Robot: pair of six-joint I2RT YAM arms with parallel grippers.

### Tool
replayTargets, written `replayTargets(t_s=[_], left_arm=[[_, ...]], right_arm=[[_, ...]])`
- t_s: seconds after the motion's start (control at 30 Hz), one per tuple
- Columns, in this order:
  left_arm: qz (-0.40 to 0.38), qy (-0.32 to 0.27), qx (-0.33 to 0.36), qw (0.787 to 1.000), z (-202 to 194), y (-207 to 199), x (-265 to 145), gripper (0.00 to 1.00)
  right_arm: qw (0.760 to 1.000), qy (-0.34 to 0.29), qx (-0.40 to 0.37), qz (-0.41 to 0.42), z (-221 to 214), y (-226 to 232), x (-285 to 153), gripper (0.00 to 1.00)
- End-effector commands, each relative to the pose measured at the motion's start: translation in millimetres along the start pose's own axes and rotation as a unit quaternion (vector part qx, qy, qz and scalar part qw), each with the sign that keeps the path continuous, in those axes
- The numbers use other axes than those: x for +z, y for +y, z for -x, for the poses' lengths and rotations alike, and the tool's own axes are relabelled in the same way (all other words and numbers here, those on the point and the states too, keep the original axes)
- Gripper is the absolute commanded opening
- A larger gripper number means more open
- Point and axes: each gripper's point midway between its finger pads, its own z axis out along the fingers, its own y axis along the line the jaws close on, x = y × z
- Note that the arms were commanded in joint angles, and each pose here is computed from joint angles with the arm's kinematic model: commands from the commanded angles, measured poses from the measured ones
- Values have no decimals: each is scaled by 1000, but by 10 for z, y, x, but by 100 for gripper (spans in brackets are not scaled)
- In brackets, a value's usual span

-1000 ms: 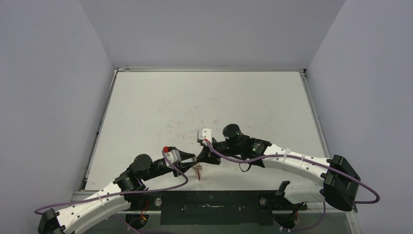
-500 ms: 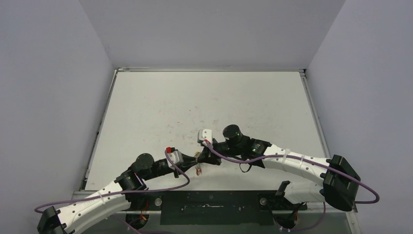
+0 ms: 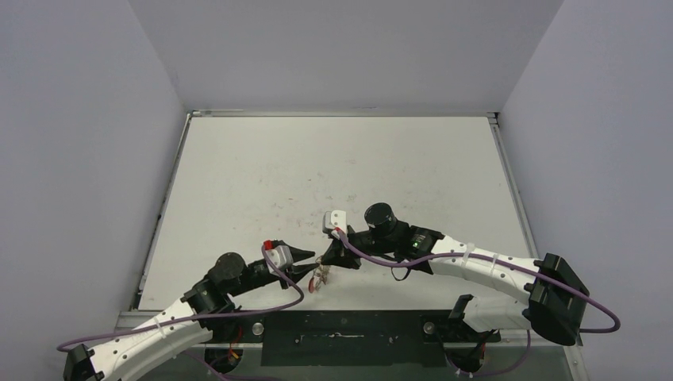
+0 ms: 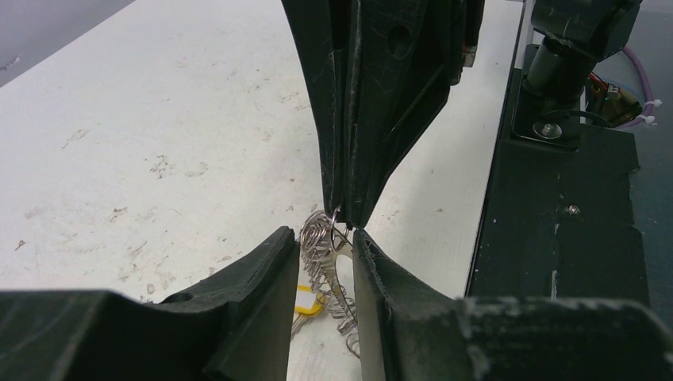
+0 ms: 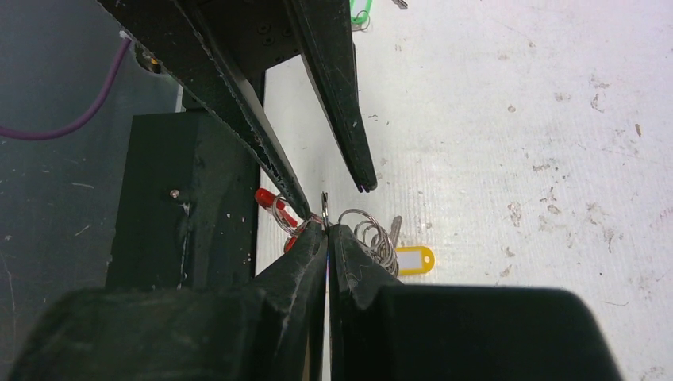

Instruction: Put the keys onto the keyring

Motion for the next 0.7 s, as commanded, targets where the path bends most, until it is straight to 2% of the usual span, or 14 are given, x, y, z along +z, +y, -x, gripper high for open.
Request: replayTargets(t_s=[0.0, 0.4, 0.67], left_arm=[[15, -18, 1, 1000, 195, 50, -24, 29], [27, -46, -3, 999, 300, 68, -88, 29], [-4, -24, -9, 1000, 190, -40, -67, 25]], right_arm=[[998, -58, -36, 14, 336, 63, -49, 0], [998, -51, -35, 17, 279, 60, -30, 0], [998, -56, -33, 10, 332, 36, -43, 0]])
